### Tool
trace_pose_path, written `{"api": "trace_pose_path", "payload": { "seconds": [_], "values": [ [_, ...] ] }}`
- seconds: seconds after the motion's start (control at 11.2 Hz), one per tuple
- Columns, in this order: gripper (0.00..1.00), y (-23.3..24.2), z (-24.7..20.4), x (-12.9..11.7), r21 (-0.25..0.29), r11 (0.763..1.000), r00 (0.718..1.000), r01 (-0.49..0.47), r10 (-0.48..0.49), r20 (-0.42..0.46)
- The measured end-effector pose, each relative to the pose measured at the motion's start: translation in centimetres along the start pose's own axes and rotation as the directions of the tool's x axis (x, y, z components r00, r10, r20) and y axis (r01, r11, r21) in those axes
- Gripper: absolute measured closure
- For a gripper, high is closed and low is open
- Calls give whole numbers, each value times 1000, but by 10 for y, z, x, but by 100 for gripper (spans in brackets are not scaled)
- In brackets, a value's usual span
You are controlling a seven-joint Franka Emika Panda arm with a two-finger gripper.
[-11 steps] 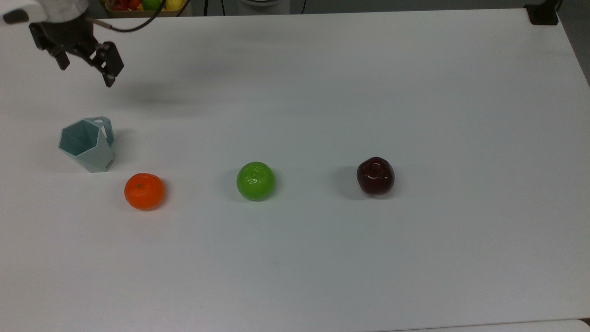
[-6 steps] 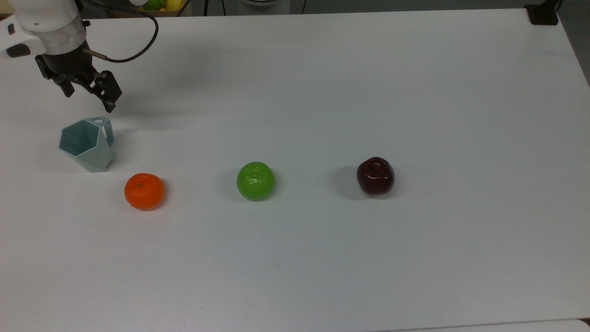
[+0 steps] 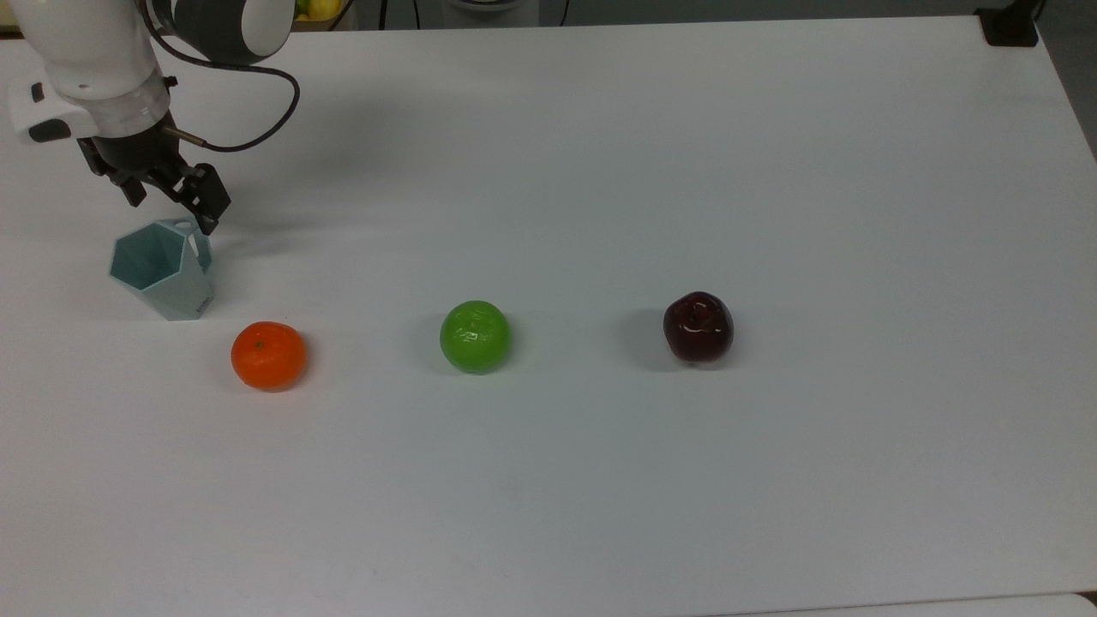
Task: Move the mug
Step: 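Close the gripper on the rim of the light-blue mug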
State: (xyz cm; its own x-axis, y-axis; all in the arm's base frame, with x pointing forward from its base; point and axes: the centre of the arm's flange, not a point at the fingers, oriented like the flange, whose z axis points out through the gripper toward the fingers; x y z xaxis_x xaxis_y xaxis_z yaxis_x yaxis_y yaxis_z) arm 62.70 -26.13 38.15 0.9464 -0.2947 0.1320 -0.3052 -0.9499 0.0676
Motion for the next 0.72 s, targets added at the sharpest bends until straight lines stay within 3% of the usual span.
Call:
{"api": "trace_pose_path", "payload": {
  "seconds": [0.27,0.45,0.54,0.63,0.72],
  "values": [
    [7,-6,7,2,-3,1000,1000,7,-7,-9],
    [15,-11,13,3,-6,1000,1000,12,-13,-10],
    [22,-12,14,3,-6,1000,1000,14,-14,-10],
    [37,-12,15,3,-6,1000,1000,14,-14,-9],
    [41,-13,15,3,-6,1000,1000,13,-13,-8]
  ]
}}
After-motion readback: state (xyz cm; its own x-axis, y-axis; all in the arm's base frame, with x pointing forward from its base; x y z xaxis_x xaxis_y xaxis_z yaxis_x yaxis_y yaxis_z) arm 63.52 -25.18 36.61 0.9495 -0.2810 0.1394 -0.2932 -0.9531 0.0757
